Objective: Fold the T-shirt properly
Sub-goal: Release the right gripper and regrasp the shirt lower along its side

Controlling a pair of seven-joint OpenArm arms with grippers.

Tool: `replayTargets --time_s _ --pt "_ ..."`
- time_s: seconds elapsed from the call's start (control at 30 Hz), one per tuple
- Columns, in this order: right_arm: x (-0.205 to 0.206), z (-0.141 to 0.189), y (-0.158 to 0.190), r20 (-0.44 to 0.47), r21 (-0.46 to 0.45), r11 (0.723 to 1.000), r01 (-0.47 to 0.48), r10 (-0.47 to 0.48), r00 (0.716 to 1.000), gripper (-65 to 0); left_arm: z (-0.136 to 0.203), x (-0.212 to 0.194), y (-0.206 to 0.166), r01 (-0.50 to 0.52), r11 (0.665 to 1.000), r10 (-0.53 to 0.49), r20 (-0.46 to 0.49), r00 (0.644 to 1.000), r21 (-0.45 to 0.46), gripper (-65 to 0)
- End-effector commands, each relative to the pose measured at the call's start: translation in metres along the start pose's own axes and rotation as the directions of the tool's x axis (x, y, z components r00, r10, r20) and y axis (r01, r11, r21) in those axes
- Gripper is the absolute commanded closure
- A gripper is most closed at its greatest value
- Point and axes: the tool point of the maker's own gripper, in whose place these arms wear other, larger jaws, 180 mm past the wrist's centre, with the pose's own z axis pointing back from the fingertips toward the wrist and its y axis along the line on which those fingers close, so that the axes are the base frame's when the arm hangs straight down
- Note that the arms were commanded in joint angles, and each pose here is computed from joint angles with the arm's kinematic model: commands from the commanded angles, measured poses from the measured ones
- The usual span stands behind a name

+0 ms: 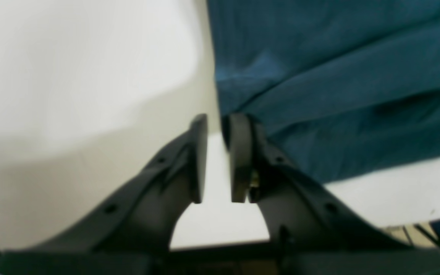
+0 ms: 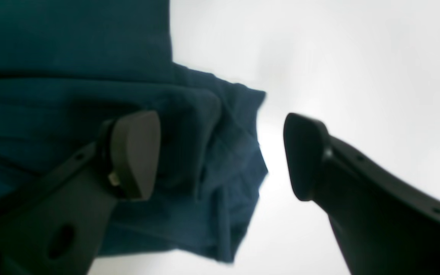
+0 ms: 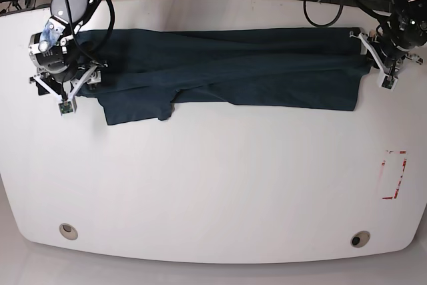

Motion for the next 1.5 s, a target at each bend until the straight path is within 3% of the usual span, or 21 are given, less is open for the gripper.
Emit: replayTargets --time_s 0.0,0.17,0.33,0.6,0.93,1.23,1.47 --pt "0.013 0.013 -0.013 0.055 -0.050 0.999 0.016 -0.014 0.998 -48.5 0.006 0.006 0.007 0.019 1.000 -0.019 0.010 1.000 0.021 -15.8" --pt "0.026 0.017 -0.002 0.118 0.004 0.999 0.039 -0.039 0.992 -48.5 0.006 0.004 0.009 0.020 0.999 -0.020 -0.003 1.000 0.025 -24.9" --pt "0.041 0.016 0.004 0.139 0.055 0.997 0.060 -0.067 0.988 -47.9 0.007 0.005 0.009 0.020 0.999 -0.020 0.002 1.000 0.026 -28.9" --pt "0.058 -0.038 0.014 0.054 0.178 0.979 0.102 -0.113 0.992 -43.9 0.004 0.017 0.007 0.029 0.999 -0.029 0.028 0.999 0.020 -28.7" --pt "0.064 -0.089 0.026 -0.014 0.314 0.930 0.190 -0.195 0.981 -42.3 0.005 0.017 0.008 0.029 0.999 -0.029 0.025 0.999 0.022 -28.7" --pt "0.062 -0.095 0.038 -0.033 0.348 0.914 0.209 -0.211 0.977 -42.3 0.005 0.010 0.005 0.024 1.000 -0.024 0.012 1.000 0.017 -28.7" --pt "0.058 -0.097 0.071 -0.055 0.398 0.890 0.222 -0.218 0.974 -42.3 0.004 0.009 0.004 0.023 1.000 -0.023 0.008 1.000 0.014 -28.7"
